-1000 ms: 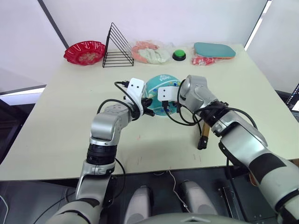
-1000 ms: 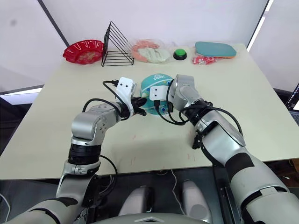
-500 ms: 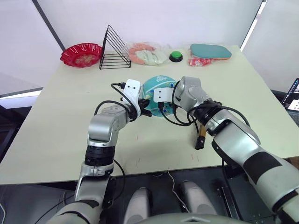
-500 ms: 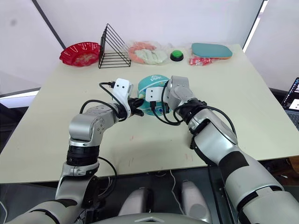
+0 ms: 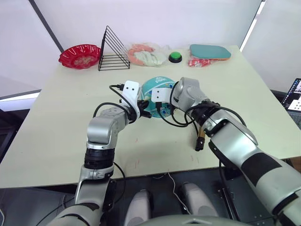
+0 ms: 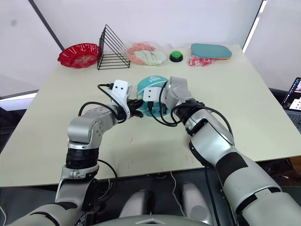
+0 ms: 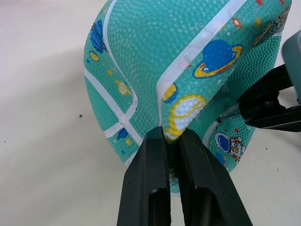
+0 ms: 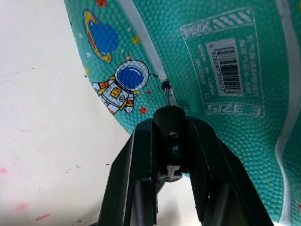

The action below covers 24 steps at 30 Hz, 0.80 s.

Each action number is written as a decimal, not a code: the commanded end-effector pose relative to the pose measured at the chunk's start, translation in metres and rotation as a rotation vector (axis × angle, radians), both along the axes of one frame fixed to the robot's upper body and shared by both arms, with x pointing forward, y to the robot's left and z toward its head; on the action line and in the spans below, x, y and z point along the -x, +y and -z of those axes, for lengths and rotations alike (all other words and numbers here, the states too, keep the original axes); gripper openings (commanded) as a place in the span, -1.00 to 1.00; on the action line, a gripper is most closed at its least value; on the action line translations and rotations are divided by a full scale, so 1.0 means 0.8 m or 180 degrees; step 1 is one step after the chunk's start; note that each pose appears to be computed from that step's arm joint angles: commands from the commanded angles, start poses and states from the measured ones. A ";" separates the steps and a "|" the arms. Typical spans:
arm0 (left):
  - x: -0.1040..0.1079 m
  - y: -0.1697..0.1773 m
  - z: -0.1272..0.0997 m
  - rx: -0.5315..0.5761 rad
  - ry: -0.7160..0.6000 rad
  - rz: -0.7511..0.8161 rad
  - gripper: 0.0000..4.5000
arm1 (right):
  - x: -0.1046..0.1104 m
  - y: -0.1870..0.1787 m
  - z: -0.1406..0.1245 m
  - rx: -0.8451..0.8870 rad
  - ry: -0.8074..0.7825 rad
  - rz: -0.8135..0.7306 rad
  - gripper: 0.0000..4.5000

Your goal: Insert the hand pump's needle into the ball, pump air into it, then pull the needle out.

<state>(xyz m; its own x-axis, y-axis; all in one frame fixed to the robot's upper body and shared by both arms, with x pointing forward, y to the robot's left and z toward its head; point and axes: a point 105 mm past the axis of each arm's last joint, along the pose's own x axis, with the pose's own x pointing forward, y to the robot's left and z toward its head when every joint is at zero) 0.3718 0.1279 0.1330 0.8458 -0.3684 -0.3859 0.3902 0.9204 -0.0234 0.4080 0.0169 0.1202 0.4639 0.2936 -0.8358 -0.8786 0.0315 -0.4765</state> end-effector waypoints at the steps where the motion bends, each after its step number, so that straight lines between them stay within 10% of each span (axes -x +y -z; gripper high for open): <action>1: 0.013 -0.054 0.000 0.0220 0.0051 0.0535 -1.00 | 0.040 0.077 0.008 -0.0365 0.0139 -0.0641 -0.85; 24: 0.000 -0.040 0.001 0.0144 -0.0005 0.0455 -1.00 | 0.018 0.020 -0.013 -0.0459 0.0038 -0.0342 -0.85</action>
